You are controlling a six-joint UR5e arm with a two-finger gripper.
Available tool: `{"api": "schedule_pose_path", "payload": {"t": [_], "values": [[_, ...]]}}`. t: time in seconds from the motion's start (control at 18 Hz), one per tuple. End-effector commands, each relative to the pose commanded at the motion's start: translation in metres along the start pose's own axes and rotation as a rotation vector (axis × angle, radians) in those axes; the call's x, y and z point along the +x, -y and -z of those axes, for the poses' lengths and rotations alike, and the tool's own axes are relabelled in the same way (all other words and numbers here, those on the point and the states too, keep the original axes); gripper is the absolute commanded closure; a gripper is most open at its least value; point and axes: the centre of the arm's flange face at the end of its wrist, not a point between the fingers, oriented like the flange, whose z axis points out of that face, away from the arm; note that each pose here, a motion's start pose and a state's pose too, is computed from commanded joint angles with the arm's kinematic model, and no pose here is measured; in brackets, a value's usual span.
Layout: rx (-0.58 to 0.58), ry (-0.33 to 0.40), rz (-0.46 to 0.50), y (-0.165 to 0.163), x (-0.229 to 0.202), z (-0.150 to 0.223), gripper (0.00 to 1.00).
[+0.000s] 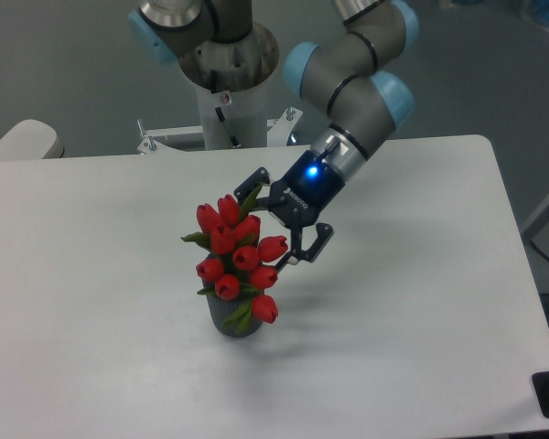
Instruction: Insert the flowers into the vase
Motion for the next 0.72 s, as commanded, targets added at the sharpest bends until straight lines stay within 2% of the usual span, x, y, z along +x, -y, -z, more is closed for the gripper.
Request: {"api": "schedule_pose_path", "payload": {"t": [0.11,0.33,0.72], "values": [[-0.036,0.036,-0.026,0.006,-0.013,0.015,0.00],[-0.219,0.102,-0.083,0.017,-0.037,0.031,0.00],[-0.426,0.216,-0.137,0.044,-0.099,0.059,0.00]]}}
